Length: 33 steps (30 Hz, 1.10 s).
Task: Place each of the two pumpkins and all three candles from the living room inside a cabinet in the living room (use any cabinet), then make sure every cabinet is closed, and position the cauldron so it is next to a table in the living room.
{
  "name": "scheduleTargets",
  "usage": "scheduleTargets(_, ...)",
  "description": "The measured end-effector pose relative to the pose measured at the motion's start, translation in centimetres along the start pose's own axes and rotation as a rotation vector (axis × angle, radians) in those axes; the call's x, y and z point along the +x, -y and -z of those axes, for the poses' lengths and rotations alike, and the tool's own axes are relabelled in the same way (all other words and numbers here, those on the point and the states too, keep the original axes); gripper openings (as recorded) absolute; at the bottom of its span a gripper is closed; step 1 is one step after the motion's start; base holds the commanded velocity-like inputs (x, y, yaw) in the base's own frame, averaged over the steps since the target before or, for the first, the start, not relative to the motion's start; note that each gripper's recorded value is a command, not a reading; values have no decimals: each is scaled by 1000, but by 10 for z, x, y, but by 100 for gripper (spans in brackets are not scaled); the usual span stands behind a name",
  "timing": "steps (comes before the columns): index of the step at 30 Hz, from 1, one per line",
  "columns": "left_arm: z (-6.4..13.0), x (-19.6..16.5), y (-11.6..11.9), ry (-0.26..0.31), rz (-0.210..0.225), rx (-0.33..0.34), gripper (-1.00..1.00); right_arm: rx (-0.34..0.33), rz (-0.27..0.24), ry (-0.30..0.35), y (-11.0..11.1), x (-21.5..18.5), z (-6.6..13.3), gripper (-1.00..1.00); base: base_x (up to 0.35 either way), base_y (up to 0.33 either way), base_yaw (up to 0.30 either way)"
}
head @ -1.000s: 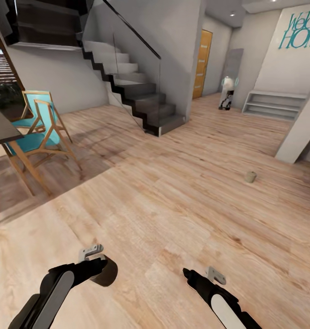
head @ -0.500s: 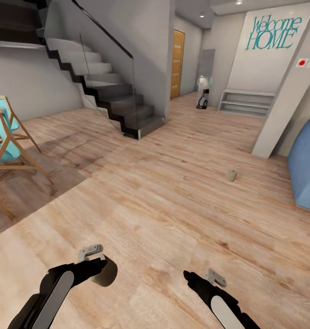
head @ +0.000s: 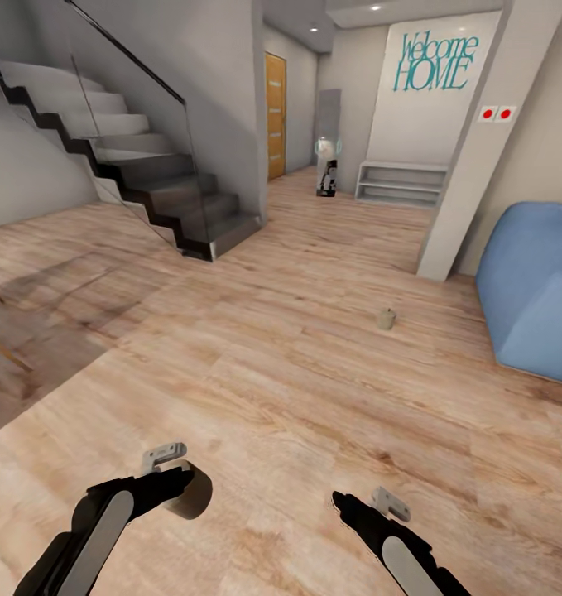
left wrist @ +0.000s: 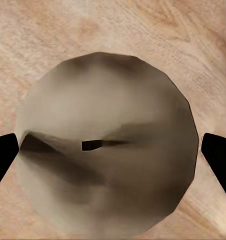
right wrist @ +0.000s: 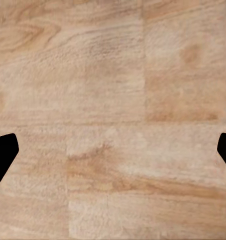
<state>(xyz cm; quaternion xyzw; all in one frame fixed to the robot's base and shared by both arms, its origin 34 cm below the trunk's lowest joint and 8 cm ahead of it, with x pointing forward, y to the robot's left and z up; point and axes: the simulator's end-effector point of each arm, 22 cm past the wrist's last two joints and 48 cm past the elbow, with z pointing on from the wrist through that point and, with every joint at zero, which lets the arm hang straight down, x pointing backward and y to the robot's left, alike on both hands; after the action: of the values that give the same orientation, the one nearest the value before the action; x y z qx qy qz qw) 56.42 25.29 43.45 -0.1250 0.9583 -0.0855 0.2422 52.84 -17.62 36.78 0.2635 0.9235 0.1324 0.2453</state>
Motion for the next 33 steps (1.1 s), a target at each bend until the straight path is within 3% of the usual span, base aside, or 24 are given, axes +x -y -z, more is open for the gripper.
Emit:
scheduleTargets(25, 0, 0, 0, 0, 0, 0, -100, -1, -6, 11, -1, -2, 0, 100, 325, 0, -278)
scheduleTargets(33, 0, 0, 0, 0, 0, 0, -100, -1, -6, 11, -1, -2, 0, 100, 325, 0, -55)
